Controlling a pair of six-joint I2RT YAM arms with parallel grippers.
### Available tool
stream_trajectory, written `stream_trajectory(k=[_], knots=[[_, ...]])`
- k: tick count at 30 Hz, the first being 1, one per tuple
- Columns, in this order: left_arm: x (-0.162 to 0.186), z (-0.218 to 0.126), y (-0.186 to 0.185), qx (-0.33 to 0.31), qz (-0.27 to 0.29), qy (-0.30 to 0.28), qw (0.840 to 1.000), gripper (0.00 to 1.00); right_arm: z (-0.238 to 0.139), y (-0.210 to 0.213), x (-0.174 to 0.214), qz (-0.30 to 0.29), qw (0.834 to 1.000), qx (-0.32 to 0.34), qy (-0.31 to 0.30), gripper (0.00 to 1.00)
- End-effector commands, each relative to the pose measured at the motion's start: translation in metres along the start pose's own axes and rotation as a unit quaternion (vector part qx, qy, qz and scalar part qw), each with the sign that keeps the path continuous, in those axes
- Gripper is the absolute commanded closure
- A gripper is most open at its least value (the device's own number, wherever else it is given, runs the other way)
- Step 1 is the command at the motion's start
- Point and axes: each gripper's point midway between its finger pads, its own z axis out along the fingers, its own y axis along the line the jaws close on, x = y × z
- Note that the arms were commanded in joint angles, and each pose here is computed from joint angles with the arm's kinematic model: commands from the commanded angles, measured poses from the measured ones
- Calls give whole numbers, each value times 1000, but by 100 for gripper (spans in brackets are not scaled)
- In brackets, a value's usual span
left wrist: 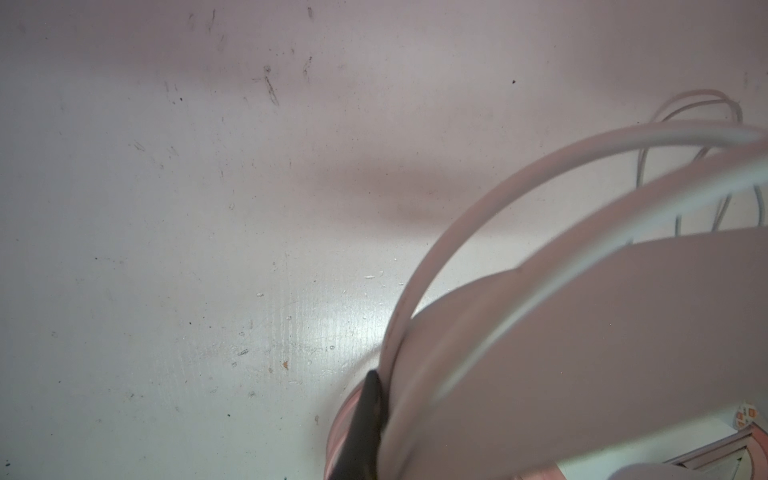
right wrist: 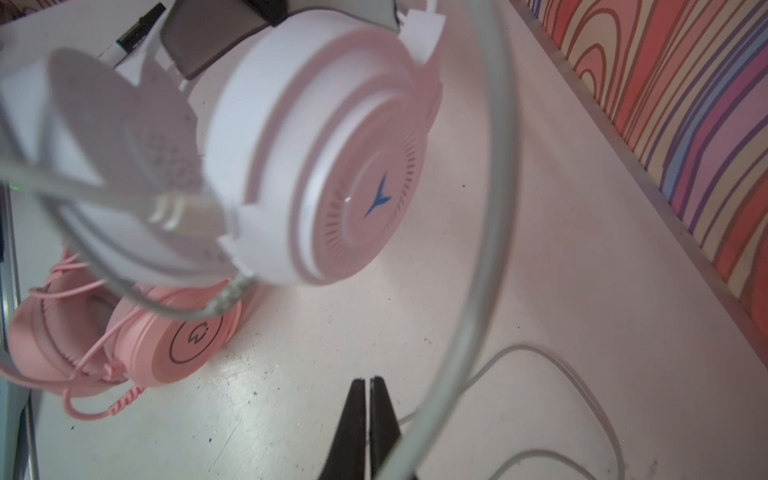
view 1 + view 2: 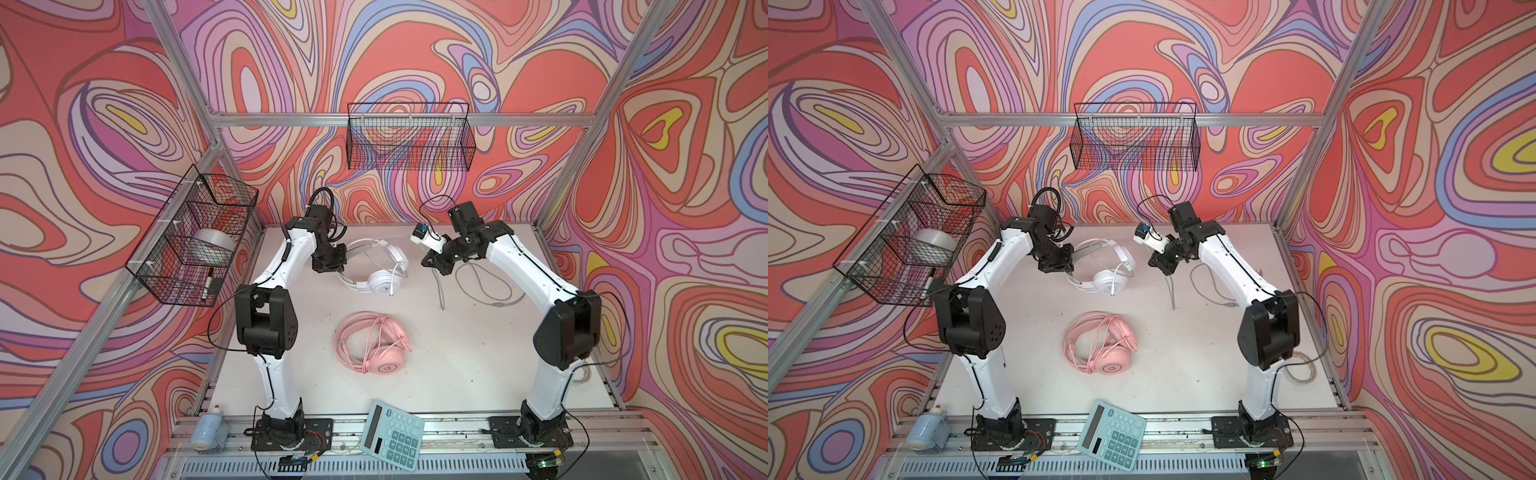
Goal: Wrap the headphones
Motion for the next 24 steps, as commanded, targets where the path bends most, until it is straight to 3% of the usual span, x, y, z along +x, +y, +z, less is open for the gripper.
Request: stream_trajectory(k=[1, 10, 17, 24], knots=[[2, -26, -20, 39, 33, -23, 998, 100, 18, -8, -5, 75, 997, -37, -1, 100], [5, -40, -29, 60, 54, -38, 996, 100, 57, -48, 16, 226, 973, -42, -6, 100], [-8, -57, -41, 95, 10, -73, 993, 100, 79, -33, 38, 263, 961, -85, -23, 100], [-24, -77, -55, 126, -26, -105, 986, 100, 97, -28, 54, 299, 948, -88, -59, 97]])
